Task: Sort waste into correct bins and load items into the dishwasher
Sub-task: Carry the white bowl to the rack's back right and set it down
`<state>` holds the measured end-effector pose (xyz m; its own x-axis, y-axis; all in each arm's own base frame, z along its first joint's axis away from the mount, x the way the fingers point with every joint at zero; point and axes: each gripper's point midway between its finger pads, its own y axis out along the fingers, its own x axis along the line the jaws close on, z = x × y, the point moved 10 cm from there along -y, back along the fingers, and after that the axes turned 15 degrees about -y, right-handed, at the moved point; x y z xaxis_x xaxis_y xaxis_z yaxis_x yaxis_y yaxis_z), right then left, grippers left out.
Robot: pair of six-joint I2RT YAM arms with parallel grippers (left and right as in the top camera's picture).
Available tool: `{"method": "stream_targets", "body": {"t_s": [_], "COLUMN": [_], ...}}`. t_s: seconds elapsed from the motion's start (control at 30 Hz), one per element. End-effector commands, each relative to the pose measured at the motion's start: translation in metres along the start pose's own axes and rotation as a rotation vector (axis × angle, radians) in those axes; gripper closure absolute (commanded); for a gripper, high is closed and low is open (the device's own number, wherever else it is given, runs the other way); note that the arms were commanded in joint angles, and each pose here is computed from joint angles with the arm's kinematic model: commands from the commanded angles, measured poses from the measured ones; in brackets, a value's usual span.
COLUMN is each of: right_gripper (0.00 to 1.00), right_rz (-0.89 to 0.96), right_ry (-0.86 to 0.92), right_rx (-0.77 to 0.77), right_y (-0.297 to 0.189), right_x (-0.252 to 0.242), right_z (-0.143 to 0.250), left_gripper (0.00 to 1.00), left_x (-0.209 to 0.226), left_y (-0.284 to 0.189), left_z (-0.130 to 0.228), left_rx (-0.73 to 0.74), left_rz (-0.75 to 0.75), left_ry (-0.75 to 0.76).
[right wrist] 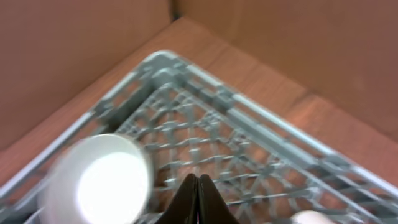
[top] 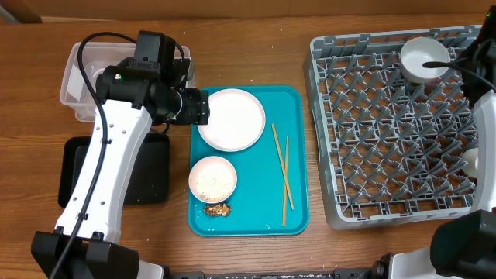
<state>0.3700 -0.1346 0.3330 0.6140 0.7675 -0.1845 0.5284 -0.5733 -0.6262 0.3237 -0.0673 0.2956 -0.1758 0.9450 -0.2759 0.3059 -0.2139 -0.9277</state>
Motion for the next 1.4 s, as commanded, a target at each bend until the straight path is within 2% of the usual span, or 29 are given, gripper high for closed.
{"method": "stream_targets", "body": {"t_s": [0.0, 0.07, 0.13, 0.17, 0.2, 0.37, 0.53, 0.87, 0.97, 1.0, 1.03, 1.2, 1.37], "right_gripper": [0.89, 0.75, 0.47, 0.41, 0.41, 0.43, 0.5, 0.56, 0.78, 0.9, 0.96, 0.96, 0.96], "right_rz": [-0.269, -0.369, -0.451, -0.456, -0.445, -0.343, -0.308, -0.301, -0.307, -0.307, -0.308, -0.245, -0.072], "right_ry": [-0.107, -0.159, -0.191, -0.191, -0.185, -0.013, 0.156, 0.162, 0.16, 0.16, 0.163, 0.173, 0.072], "right_rx": [0.044, 0.078, 0.1, 0.11, 0.117, 0.129, 0.198, 0.336, 0.354, 0.351, 0.339, 0.254, 0.036], "right_y": [0.012, 0.022, 0.029, 0.034, 0.039, 0.058, 0.08, 0.114, 0.119, 0.119, 0.118, 0.103, 0.069], "right_x": [0.026, 0.038, 0.047, 0.049, 0.05, 0.037, 0.024, 0.035, 0.038, 0.038, 0.037, 0.024, -0.002], "right_z": [0.005, 0.012, 0.017, 0.019, 0.02, 0.017, 0.025, 0.054, 0.058, 0.058, 0.055, 0.037, -0.003], "left_gripper": [0.21, 0.21, 0.21, 0.2, 0.2, 0.21, 0.21, 0.21, 0.21, 0.21, 0.21, 0.21, 0.21], "left_x": [-0.001, -0.001, -0.001, -0.001, -0.001, -0.001, -0.001, -0.001, -0.001, -0.001, -0.001, -0.001, -0.001], "left_y": [-0.001, -0.001, -0.001, -0.001, -0.001, -0.001, 0.0, 0.0, 0.0, 0.0, 0.0, 0.0, 0.0], "left_z": [-0.003, -0.003, -0.003, -0.003, -0.003, -0.003, -0.003, -0.003, -0.003, -0.003, -0.003, -0.002, -0.002], "left_rx": [-0.012, -0.012, -0.011, -0.011, -0.011, -0.009, -0.008, -0.007, -0.007, -0.006, -0.005, -0.003, -0.003], "left_rz": [-0.001, -0.002, -0.002, -0.002, -0.002, -0.003, -0.003, -0.004, -0.003, -0.003, -0.004, -0.005, -0.005], "left_ry": [-0.004, -0.004, -0.004, -0.004, -0.004, -0.005, -0.005, -0.005, -0.005, -0.005, -0.005, -0.006, -0.006]}}
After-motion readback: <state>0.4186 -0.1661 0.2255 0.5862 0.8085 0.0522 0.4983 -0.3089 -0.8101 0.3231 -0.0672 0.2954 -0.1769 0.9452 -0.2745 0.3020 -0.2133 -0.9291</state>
